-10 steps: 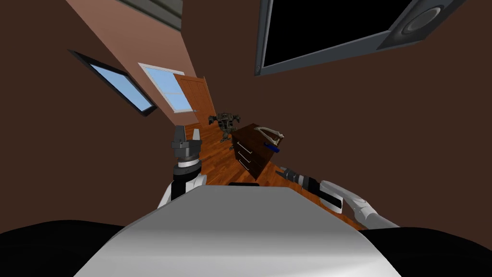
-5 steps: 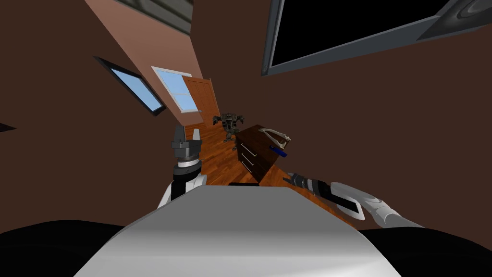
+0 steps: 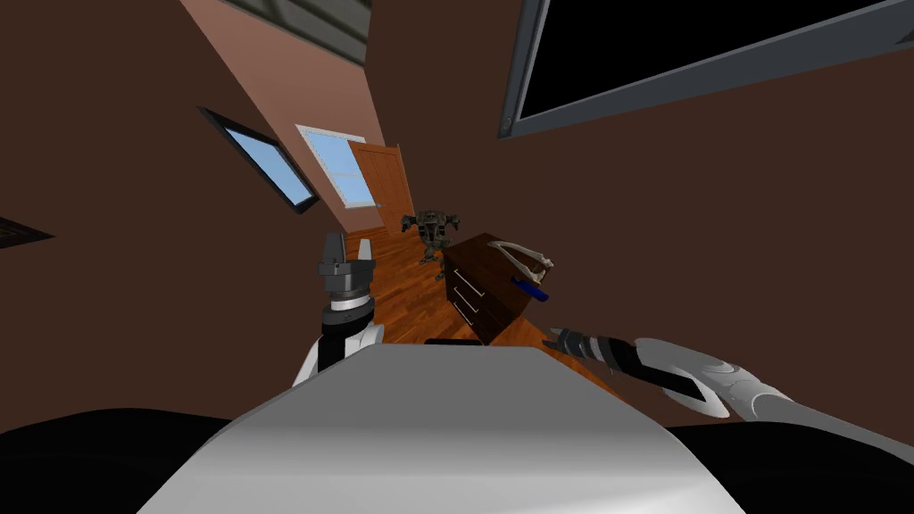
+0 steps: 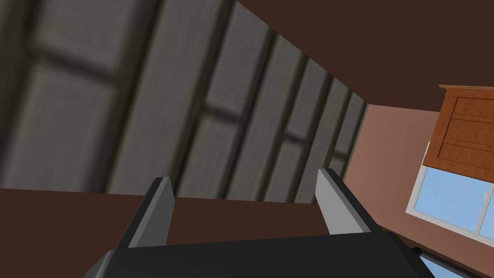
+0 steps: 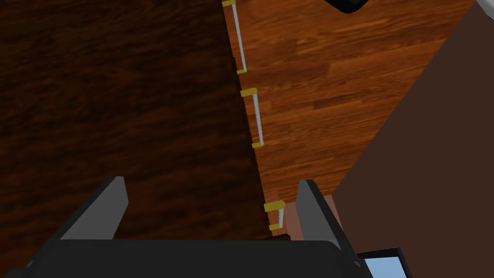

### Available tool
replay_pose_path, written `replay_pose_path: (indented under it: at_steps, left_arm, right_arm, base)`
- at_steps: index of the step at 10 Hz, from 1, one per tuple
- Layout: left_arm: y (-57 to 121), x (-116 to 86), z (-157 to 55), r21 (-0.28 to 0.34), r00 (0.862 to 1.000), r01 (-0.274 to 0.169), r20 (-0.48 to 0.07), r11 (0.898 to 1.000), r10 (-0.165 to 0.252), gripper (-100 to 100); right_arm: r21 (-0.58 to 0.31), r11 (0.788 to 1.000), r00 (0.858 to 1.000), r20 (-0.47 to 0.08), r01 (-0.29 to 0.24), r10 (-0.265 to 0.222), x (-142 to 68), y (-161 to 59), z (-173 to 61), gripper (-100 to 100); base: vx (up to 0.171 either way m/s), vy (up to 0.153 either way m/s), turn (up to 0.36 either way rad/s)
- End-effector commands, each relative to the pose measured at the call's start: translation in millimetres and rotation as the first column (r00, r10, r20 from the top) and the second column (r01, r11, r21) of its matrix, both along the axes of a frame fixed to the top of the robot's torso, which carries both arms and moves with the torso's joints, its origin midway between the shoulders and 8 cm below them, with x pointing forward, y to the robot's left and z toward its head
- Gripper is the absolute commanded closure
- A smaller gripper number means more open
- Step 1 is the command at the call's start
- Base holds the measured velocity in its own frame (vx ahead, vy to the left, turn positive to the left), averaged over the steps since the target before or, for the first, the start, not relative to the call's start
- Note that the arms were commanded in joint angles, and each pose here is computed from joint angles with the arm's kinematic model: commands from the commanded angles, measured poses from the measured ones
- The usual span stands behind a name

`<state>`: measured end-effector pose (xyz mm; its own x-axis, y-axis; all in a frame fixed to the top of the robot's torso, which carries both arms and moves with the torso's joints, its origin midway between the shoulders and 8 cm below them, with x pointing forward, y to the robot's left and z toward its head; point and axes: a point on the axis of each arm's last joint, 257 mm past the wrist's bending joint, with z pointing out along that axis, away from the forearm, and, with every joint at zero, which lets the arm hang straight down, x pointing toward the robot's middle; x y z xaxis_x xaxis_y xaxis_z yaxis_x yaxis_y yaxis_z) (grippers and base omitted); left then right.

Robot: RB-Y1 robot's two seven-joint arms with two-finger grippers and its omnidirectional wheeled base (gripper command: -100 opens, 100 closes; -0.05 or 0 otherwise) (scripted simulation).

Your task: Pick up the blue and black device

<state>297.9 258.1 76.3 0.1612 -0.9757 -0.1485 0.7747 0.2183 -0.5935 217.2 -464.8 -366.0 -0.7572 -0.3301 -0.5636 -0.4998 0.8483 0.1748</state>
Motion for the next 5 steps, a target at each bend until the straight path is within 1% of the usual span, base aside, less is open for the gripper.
replay_pose_path:
  at_steps: [1,2,3,4,5]
  left_arm:
    - [0.0,0,0,0.0,1.0,0.0,0.0,1.0,0.0,0]
    - [0.0,0,0,0.0,1.0,0.0,0.0,1.0,0.0,0]
    - [0.0,0,0,0.0,1.0,0.0,0.0,1.0,0.0,0]
    - [0.0,0,0,0.0,1.0,0.0,0.0,1.0,0.0,0]
    - [0.0,0,0,0.0,1.0,0.0,0.0,1.0,0.0,0]
  right_arm:
    - [-0.064,0.998,0.998,-0.055,-0.015,0.011,-18,-28,-1,-100]
    - [-0.079,0.997,0.998,-0.058,-0.022,0.018,-17,-33,2,-100]
    - [-0.122,0.992,0.995,-0.102,-0.03,0.018,-32,-53,2,-100]
    - [-0.137,0.99,0.994,-0.105,-0.038,0.023,-31,-59,6,-100]
    - [-0.181,0.982,0.989,-0.148,-0.048,0.021,-45,-80,8,-100]
  base:
    - [0.085,0.083,0.106]
    - [0.079,0.07,0.059]
    - [0.087,0.073,0.088]
    - [0.084,0.052,0.061]
    - [0.098,0.066,0.121]
